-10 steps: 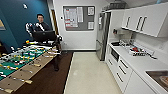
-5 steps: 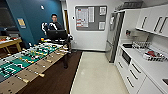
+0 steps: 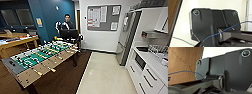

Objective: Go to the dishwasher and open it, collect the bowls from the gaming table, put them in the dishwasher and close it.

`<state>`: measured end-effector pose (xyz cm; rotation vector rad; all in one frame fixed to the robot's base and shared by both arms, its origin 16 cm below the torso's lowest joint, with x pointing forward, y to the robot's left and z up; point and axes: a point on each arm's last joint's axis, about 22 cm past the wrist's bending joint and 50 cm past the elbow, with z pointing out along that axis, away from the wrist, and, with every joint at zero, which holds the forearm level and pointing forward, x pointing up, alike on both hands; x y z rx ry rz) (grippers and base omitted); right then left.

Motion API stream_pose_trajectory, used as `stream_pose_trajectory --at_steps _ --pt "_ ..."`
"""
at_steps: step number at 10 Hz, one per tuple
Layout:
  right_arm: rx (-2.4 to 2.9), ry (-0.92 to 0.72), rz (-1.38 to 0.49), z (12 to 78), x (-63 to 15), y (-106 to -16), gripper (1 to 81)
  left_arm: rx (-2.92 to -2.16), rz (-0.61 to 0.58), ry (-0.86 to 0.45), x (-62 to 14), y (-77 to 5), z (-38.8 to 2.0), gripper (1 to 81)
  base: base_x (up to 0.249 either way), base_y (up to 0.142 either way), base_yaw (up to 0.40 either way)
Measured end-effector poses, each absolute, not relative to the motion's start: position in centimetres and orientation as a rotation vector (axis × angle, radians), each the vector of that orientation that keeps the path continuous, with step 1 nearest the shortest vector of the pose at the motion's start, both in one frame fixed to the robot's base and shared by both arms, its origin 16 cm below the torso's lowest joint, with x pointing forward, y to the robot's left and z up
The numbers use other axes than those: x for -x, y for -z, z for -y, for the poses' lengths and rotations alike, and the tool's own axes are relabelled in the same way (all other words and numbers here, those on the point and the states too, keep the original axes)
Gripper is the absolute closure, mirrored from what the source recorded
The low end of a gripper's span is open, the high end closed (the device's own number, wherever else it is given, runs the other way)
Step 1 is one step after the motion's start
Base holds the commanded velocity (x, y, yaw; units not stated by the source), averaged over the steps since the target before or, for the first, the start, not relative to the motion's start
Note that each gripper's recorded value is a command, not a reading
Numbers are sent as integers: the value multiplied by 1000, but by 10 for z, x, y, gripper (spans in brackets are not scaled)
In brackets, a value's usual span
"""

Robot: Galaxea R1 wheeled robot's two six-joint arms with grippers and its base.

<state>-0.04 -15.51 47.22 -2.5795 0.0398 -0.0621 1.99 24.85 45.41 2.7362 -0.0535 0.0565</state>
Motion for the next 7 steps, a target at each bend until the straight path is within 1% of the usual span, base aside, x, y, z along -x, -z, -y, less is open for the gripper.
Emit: stream_pose_trajectory --at_steps 3,6,7 --pt "2539 66 -42 140 -1 -482 10 -2736 52 -50 -16 -454 -249 10 0 0 295" --pt "2586 71 -41 145 -4 -467 10 -2739 51 -47 -14 -452 -246 10 0 0 289" --pt "2601 70 -38 144 -5 -462 10 -2754 49 -45 -14 -450 -251 10 0 0 287"
